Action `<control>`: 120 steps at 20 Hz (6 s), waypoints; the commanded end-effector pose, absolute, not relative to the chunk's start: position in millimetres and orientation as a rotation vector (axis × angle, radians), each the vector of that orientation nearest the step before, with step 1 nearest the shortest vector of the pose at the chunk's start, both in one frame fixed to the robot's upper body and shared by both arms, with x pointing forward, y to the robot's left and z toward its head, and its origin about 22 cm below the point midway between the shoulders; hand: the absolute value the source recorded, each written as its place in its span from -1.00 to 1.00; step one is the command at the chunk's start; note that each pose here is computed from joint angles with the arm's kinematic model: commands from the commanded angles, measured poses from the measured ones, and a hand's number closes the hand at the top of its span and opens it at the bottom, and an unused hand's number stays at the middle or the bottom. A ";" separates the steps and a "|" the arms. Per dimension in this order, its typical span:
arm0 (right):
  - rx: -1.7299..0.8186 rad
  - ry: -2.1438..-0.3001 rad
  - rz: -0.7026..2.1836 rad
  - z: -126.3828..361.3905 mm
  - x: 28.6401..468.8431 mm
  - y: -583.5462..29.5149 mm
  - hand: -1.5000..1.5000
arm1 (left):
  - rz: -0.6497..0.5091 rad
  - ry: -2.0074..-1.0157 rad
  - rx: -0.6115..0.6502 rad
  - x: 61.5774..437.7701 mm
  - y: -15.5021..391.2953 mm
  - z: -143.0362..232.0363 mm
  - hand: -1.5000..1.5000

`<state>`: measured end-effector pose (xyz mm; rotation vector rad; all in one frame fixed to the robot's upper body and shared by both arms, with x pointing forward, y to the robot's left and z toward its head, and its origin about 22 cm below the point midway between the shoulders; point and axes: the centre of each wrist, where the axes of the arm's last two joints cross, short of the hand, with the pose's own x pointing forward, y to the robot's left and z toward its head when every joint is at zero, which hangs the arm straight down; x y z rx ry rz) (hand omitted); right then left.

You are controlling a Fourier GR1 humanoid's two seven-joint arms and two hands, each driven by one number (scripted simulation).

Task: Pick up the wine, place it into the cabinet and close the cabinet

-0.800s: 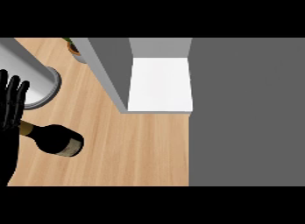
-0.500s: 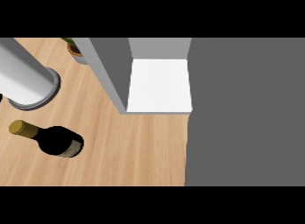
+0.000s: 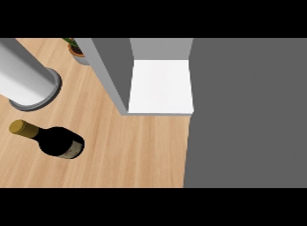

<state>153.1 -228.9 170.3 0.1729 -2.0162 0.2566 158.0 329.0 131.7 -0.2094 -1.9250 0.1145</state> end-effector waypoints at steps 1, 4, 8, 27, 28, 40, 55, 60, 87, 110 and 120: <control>0.203 -2.006 0.292 202.1 134.1 -223.6 -1.00 | 0.141 -1.914 -0.230 147.2 332.8 160.8 -1.00; 0.212 -2.012 0.290 197.0 133.3 -229.5 -1.00 | 0.136 -1.897 -0.260 123.5 341.5 169.8 -1.00; 0.198 -1.987 0.279 217.0 137.8 -219.8 -1.00 | 0.156 -1.900 -0.243 134.0 337.7 178.3 -1.00; 0.222 -1.985 0.269 264.0 119.4 -208.7 -1.00 | 0.215 -1.806 -0.164 164.0 337.5 171.6 -1.00; 0.196 -1.975 0.268 260.0 125.2 -212.0 -1.00 | 0.214 -1.799 -0.159 154.7 331.1 184.3 -1.00; 0.209 -1.998 0.285 286.0 129.9 -212.7 -1.00 | 0.251 -1.777 -0.068 184.2 329.1 131.5 -1.00; 0.180 -2.007 0.286 287.4 128.9 -205.8 -1.00 | 0.239 -1.669 -0.006 189.1 375.0 52.3 -1.00; 0.189 -2.010 0.268 289.1 139.6 -210.2 -1.00 | 0.266 -1.664 0.006 170.5 367.5 23.6 -1.00; 0.198 -1.992 0.282 284.4 121.1 -206.7 -1.00 | 0.327 -1.545 -0.074 192.8 373.9 -108.3 -1.00; 0.192 -2.000 0.267 289.1 139.3 -209.7 -1.00 | 0.225 -1.625 -0.231 241.7 359.1 -124.6 1.00; 0.182 -2.011 0.277 287.8 131.2 -214.1 -1.00 | 0.064 -1.833 -0.116 245.2 315.7 -123.3 1.00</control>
